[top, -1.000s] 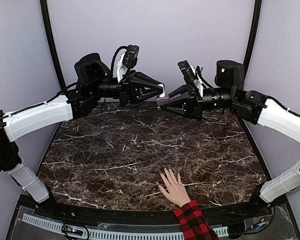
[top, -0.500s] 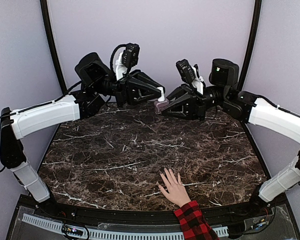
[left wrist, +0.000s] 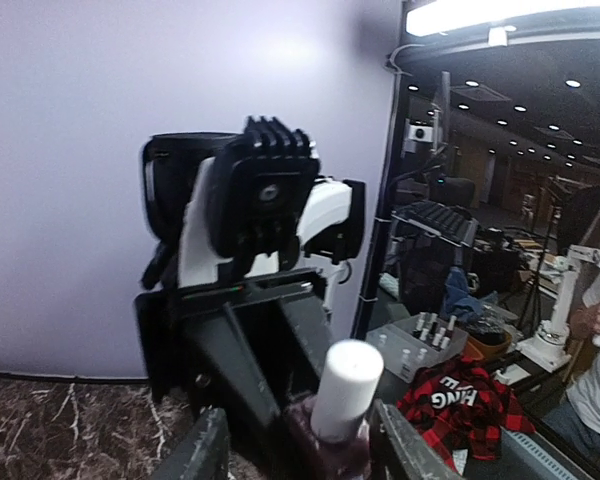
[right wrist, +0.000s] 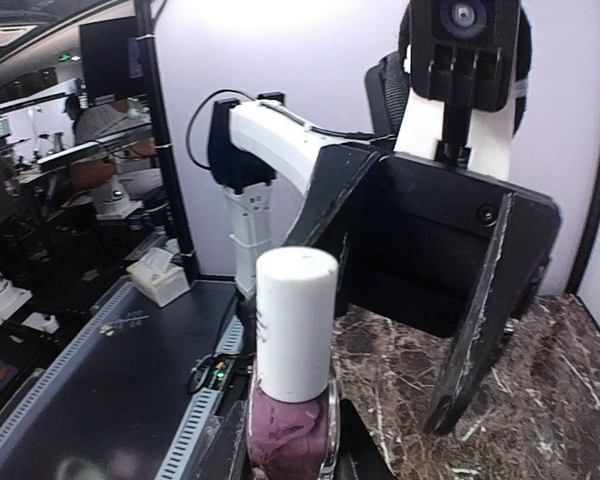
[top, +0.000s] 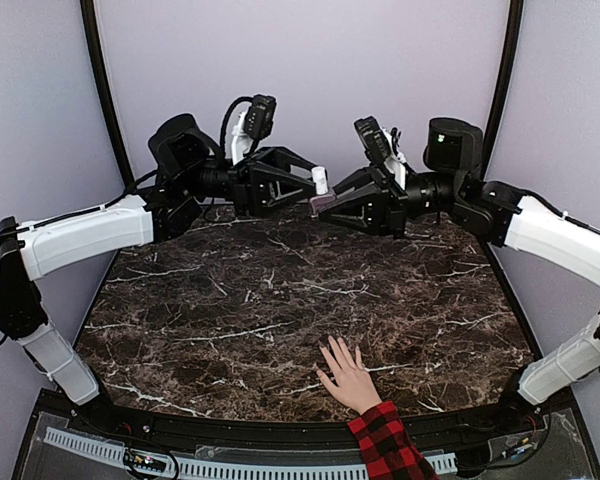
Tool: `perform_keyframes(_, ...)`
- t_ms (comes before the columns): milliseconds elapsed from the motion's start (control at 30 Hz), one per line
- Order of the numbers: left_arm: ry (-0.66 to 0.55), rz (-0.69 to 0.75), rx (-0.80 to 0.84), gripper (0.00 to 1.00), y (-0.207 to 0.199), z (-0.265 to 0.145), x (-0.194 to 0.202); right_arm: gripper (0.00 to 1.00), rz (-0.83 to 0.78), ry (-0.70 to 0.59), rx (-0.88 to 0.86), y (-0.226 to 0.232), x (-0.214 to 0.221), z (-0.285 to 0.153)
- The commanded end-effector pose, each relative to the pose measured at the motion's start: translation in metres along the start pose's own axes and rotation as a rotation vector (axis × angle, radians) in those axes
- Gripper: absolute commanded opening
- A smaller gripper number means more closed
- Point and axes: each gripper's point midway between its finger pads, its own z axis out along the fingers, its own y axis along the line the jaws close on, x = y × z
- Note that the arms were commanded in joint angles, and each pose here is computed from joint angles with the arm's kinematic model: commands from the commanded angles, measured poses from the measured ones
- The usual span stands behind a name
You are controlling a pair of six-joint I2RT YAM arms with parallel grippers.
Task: Paint the nails
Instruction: Screw the nail polish bottle cap onto the nail polish bottle.
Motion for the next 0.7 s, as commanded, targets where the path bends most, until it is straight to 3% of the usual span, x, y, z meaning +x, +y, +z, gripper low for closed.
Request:
perform_keyframes(0,-0.083,0.020,-0.181,0.52,0.007,-0.036,-0.024,0.00,-0.133,-0.018,0.309,-0.031,-0.020,-0.024)
perform_keyframes(333,-0.143,0.040,-0.529,0.55,0.045,-0.065,-0.034,0.00,-0.043,0.063,0.767,-0.106,0.005,-0.058)
perform_keyframes(500,-0.157,0.018,-0.673,0.55,0.069,-0.074,-0.033,0.00,-0.049,0.081,0.885,-0.119,0.007,-0.060)
perform_keyframes(667,-0.143,-0.020,-0.712,0.54,0.086,-0.068,-0.025,0.00,-0.080,0.136,0.973,-0.129,0.012,-0.053)
